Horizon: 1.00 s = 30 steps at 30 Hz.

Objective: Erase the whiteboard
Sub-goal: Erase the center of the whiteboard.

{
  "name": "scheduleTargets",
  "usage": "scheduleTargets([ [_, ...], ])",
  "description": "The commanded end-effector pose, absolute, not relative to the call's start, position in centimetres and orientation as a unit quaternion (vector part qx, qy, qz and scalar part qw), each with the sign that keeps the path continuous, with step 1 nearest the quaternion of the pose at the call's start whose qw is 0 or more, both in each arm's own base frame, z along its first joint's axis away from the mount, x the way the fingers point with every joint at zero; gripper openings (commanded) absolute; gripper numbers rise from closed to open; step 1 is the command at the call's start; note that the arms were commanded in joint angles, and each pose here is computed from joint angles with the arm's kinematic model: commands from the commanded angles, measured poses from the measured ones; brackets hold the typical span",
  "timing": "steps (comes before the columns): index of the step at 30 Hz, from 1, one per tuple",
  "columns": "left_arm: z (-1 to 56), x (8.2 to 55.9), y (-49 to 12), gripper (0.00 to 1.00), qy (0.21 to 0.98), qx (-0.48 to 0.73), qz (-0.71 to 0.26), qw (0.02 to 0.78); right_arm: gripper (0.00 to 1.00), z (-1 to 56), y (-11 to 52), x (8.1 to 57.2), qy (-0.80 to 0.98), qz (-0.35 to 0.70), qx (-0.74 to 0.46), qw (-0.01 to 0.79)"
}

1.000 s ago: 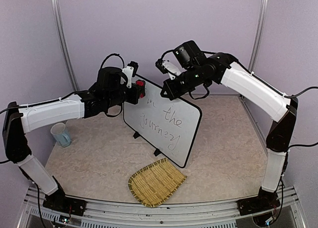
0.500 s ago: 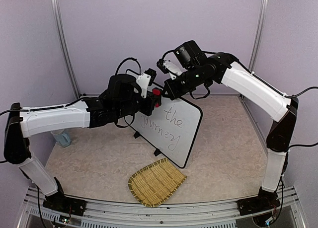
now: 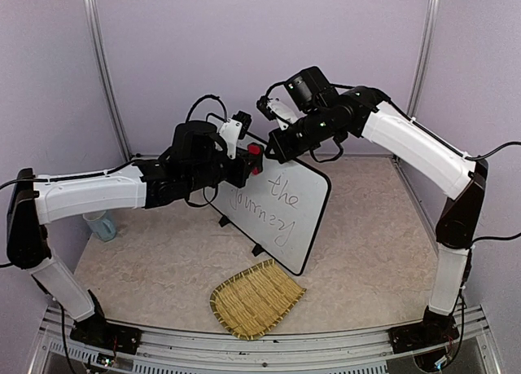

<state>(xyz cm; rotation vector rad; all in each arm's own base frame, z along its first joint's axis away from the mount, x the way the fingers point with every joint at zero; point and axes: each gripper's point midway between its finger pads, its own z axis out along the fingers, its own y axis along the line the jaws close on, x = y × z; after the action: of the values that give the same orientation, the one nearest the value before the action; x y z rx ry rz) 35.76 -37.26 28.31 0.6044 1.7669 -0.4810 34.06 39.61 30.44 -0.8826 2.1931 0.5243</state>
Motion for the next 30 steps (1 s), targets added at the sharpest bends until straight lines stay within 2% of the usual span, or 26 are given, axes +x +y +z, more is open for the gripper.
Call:
scheduleTargets([
  [1, 26.2, 39.7, -34.6, 0.17, 0.769, 0.234, -0.183, 0.567, 0.00, 26.0, 41.9, 29.9, 0.823, 0.200, -0.451, 0.280],
  [12, 28.0, 40.8, -33.5, 0.17, 0.752, 0.247, -0.181, 0.583, 0.00, 25.8, 41.9, 29.8, 0.824, 0.199, -0.452, 0.277],
  [30, 20.7, 39.7, -33.5, 0.17, 0.792, 0.280, -0.170, 0.516, 0.00, 25.8, 42.0, 29.8, 0.823, 0.201, -0.453, 0.277],
])
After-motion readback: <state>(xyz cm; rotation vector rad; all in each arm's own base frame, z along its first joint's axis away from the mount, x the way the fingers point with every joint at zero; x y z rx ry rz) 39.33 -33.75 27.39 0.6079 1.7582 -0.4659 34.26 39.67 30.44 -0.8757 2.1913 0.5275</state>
